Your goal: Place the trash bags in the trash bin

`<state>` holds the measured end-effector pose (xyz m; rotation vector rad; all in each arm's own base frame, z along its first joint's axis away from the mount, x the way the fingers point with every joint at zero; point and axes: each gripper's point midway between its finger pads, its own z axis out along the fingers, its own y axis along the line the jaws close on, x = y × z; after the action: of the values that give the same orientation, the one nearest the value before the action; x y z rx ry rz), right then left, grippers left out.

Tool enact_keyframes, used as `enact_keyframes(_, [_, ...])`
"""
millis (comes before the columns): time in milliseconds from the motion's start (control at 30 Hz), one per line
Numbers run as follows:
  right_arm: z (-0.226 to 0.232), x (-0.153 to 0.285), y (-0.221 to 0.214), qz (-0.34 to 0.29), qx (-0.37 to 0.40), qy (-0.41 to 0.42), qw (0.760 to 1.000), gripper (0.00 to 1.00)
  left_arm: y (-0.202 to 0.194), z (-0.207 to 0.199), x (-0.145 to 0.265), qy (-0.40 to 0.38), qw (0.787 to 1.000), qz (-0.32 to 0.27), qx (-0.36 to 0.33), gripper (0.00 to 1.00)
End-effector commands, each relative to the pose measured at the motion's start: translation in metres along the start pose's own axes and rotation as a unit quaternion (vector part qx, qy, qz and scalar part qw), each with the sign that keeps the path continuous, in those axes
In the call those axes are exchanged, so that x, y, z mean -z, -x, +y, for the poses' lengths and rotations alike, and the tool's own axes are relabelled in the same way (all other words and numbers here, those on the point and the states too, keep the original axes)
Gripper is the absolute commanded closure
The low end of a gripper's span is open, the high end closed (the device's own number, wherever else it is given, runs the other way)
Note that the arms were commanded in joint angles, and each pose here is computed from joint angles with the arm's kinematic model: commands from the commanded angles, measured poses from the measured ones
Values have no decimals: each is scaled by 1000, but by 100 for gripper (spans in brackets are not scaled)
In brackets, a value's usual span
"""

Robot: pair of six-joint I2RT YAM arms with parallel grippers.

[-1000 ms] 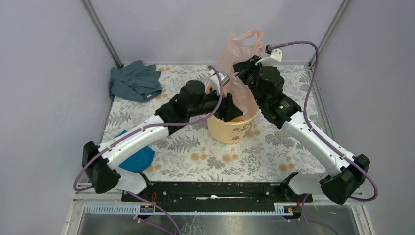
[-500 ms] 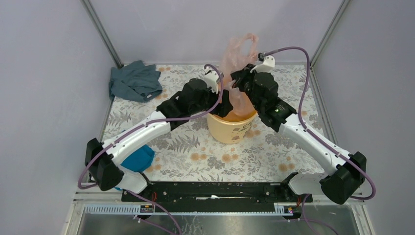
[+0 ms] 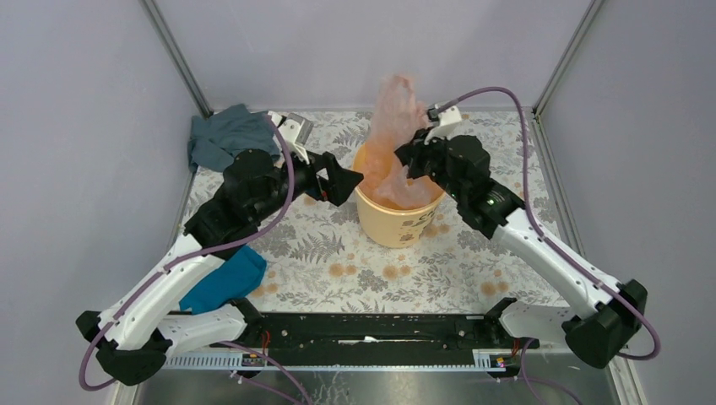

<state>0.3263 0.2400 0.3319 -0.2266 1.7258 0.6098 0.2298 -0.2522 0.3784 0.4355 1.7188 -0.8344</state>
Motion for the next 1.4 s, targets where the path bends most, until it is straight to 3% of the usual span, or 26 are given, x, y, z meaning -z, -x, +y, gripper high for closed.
enact_keyframes(0, [37, -21, -37, 77, -11, 108, 991, 100, 22, -2, -9, 11, 998, -20, 56, 1])
enact_keyframes(167, [54, -22, -57, 102, -30, 160, 981, 100, 35, -16, -27, -16, 995, -21, 99, 1])
enact_keyframes(467, [44, -8, -62, 78, -34, 147, 985, 98, 68, -27, -68, -28, 975, -64, 211, 1])
enact_keyframes(600, [45, -3, -59, 71, -33, 151, 985, 99, 72, -17, -78, 2, 961, -80, 264, 3])
enact_keyframes(733, [44, 1, -54, 54, -43, 149, 986, 98, 70, 1, -77, 49, 949, -100, 294, 19])
enact_keyframes(900, [43, 6, -59, 63, -53, 146, 986, 98, 74, 8, -78, 62, 951, -115, 279, 33])
enact_keyframes(1100, [45, 23, -58, 76, -65, 150, 984, 89, 75, 26, -72, 103, 959, -131, 230, 67])
enact_keyframes(1267, [36, 37, -53, 74, -52, 127, 988, 77, 63, 32, -73, 113, 962, -120, 216, 98])
enact_keyframes(1333, [30, 42, -55, 84, -42, 111, 989, 62, 60, 29, -75, 102, 964, -117, 214, 100])
enact_keyframes(1367, [27, 45, -53, 86, -36, 102, 990, 49, 59, 27, -77, 94, 966, -116, 212, 100])
